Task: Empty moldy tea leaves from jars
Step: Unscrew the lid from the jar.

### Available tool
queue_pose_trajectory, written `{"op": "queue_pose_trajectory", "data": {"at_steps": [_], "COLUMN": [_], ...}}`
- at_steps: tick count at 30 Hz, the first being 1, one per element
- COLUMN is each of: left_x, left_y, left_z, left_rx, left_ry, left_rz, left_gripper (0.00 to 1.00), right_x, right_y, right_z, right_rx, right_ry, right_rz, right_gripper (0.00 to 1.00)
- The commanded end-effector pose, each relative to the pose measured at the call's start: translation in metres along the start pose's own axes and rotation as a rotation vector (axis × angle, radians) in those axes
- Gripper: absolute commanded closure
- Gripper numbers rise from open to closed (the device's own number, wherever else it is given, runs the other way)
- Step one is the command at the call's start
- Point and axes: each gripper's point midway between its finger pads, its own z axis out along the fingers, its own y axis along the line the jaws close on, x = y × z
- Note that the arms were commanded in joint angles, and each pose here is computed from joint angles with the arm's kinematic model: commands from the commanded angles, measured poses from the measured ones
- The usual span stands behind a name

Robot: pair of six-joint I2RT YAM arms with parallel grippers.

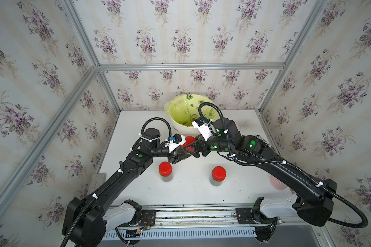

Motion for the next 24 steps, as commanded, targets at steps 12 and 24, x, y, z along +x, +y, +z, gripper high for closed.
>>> {"op": "queue_pose_trajectory", "data": {"at_steps": [12, 24], "left_x": [-0.0048, -0.0045], "left_y": [-0.0005, -0.0020], "left_z": [-0.0004, -0.0005], "left_rx": [0.009, 0.015], "left_ry": [-0.015, -0.014], "left_rz": [0.019, 0.020], "left_gripper": [0.48, 0.49], "right_x": [-0.0026, -0.0004], "right_y": [-0.0059, -0.0059], "right_z": [0.0065, 0.0100], "right_rx": [0.076, 0.069], "right_ry": [-0.004, 0.011], "right_rz": [-0.033, -0.099], "right_gripper": [0.22, 0.38]}}
